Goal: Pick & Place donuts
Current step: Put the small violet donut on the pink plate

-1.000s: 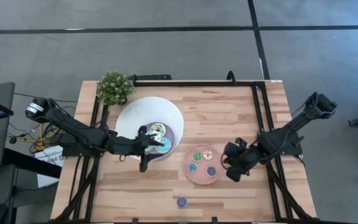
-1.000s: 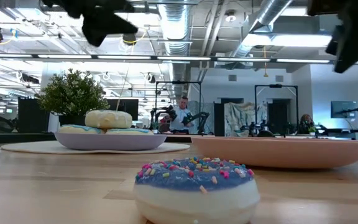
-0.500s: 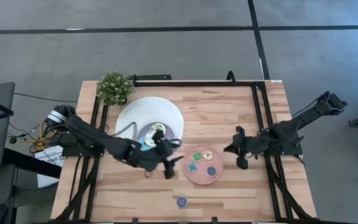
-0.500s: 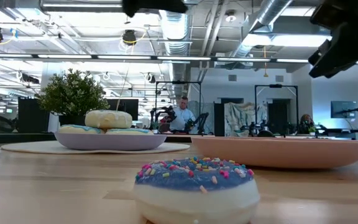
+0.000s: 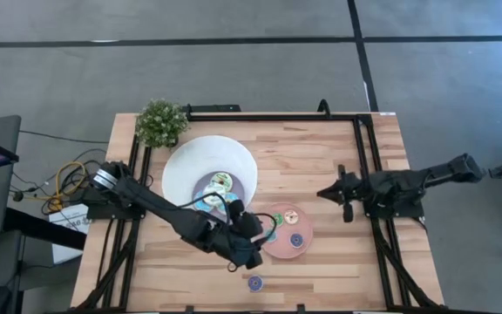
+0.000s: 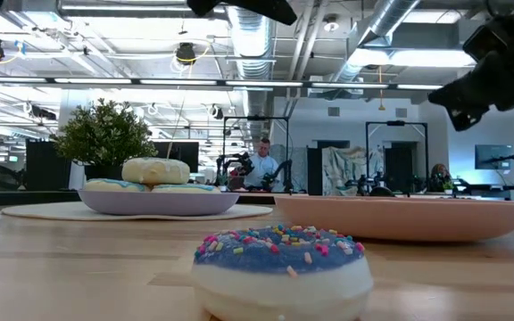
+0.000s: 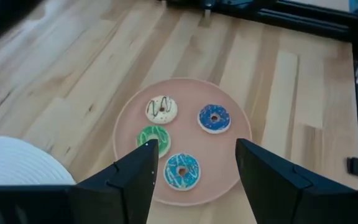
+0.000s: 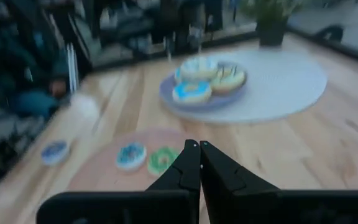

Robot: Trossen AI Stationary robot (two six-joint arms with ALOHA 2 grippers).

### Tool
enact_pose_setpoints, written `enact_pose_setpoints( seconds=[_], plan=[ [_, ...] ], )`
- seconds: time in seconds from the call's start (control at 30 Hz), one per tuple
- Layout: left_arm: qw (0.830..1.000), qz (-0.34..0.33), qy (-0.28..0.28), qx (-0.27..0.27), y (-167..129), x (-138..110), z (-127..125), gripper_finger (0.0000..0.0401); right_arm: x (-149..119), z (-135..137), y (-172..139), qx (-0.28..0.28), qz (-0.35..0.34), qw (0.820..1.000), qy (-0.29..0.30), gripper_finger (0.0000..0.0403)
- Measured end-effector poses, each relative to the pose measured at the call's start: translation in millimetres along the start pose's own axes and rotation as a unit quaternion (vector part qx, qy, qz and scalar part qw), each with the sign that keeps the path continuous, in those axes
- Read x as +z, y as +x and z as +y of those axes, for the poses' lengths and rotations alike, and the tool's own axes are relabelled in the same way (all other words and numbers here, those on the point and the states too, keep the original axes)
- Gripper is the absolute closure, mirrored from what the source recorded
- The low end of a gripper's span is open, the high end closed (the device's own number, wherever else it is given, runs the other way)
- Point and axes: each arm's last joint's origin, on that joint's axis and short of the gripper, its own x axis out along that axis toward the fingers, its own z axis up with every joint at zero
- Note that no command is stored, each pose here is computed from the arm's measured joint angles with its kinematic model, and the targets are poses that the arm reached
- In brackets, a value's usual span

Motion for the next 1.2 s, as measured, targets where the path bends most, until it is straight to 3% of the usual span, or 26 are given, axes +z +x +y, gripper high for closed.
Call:
enact_pose_setpoints(
  seconds=[0.27, 0.5, 0.87, 1.2],
  plan=[
    [0.999, 0.004, -0.035, -0.002, 0.1, -0.4, 0.3, 0.0194, 4.6, -11.1, -15.2, -0.018, -0.103, 0.994, -0.015, 0.0403],
    [0.999, 0.007, -0.053, -0.005, -2.2, -2.7, -2.3, 0.0194, -0.4, -13.8, -19.6, -0.018, -0.011, 1.000, -0.022, 0.0403],
    [0.999, 0.021, -0.042, -0.003, -0.8, -4.9, -0.7, 0.0194, -0.6, -13.9, -20.2, -0.022, -0.009, 0.999, -0.022, 0.0403],
    [0.990, 0.132, -0.025, -0.048, 21.4, -35.5, -16.0, 0.0194, -0.4, -13.9, -20.1, -0.022, -0.011, 0.999, -0.022, 0.0403]
  ],
)
